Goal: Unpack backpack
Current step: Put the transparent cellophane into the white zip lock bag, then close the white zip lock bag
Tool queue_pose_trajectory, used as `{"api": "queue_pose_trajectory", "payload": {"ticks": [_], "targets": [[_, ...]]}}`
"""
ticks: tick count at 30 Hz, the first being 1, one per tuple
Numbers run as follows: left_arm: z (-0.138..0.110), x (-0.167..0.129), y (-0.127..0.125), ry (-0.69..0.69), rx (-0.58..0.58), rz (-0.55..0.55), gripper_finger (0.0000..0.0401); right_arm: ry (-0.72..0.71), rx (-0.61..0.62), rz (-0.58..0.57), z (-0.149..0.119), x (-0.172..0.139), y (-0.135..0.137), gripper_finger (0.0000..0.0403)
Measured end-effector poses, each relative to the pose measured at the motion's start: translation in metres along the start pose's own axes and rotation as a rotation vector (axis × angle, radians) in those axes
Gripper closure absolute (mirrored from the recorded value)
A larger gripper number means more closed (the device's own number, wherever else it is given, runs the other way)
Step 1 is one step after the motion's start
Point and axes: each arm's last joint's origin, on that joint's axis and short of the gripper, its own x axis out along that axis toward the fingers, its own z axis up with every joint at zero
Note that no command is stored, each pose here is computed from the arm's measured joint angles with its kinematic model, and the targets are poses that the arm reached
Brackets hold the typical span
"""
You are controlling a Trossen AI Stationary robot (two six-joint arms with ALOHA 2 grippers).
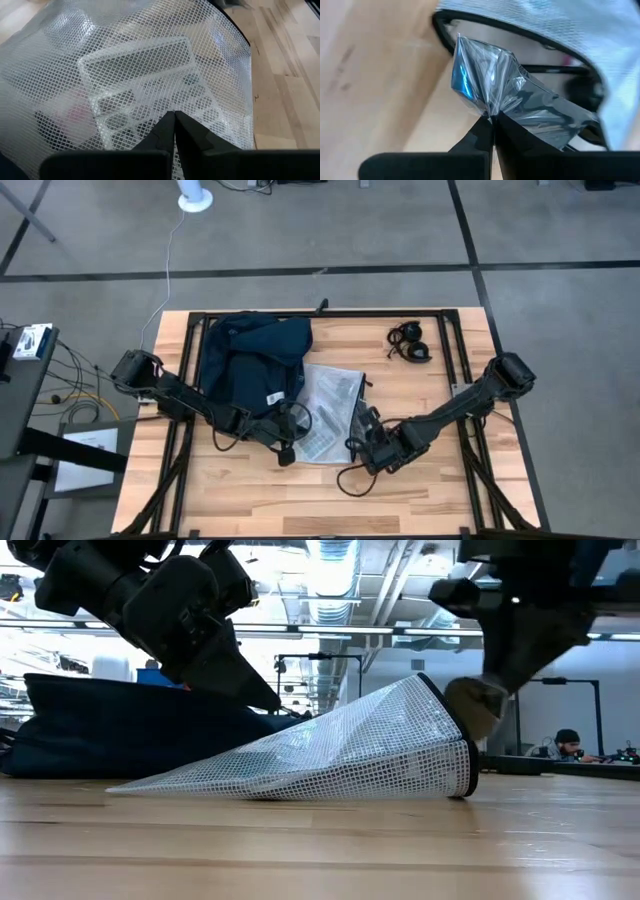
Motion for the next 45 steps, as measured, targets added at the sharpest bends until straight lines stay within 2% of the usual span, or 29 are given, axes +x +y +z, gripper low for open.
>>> {"api": "queue_pose_trajectory", "payload": {"ticks": [3, 7, 9, 13, 15, 21, 28, 30, 33, 36, 45], "targets": [[0.000, 0.000, 0.000, -0.001, -0.010, 0.000, 0.0401, -0.008, -0.075, -0.050, 0.000, 0.004, -0.003, 0.0403], [0.000, 0.000, 0.000, -0.001, -0.008, -0.001, 0.0401, -0.050, -0.186, -0.103, -0.004, 0.023, -0.009, 0.0403], [0.000, 0.000, 0.000, -0.001, -0.012, 0.000, 0.0401, -0.047, -0.203, -0.172, -0.008, 0.032, -0.013, 0.0403], [0.000, -0.001, -0.001, -0.001, -0.011, -0.004, 0.0401, -0.070, -0.126, -0.374, -0.009, 0.042, -0.022, 0.0403], [0.000, -0.001, -0.001, -0.001, -0.011, -0.004, 0.0401, -0.106, -0.084, -0.407, -0.006, 0.043, -0.027, 0.0403], [0.002, 0.000, -0.002, -0.020, -0.015, -0.010, 0.0401, -0.322, 0.076, -0.322, 0.009, 0.040, -0.034, 0.0386], [0.002, 0.000, -0.002, -0.022, -0.012, -0.010, 0.0401, -0.345, 0.235, -0.197, 0.005, 0.047, -0.046, 0.0286], [0.002, 0.000, -0.002, -0.022, -0.011, -0.010, 0.0401, -0.335, 0.265, -0.191, 0.003, 0.048, -0.047, 0.0252], [0.002, 0.000, -0.002, -0.021, -0.012, -0.010, 0.0401, -0.278, 0.240, -0.175, -0.001, 0.049, -0.044, 0.0209], [0.002, 0.000, -0.002, -0.021, -0.012, -0.010, 0.0401, -0.176, 0.231, -0.139, -0.005, 0.044, -0.039, 0.0184], [0.001, 0.000, 0.000, -0.014, -0.009, -0.004, 0.0401, 0.010, 0.342, -0.082, -0.001, 0.007, -0.032, 0.0187]]}}
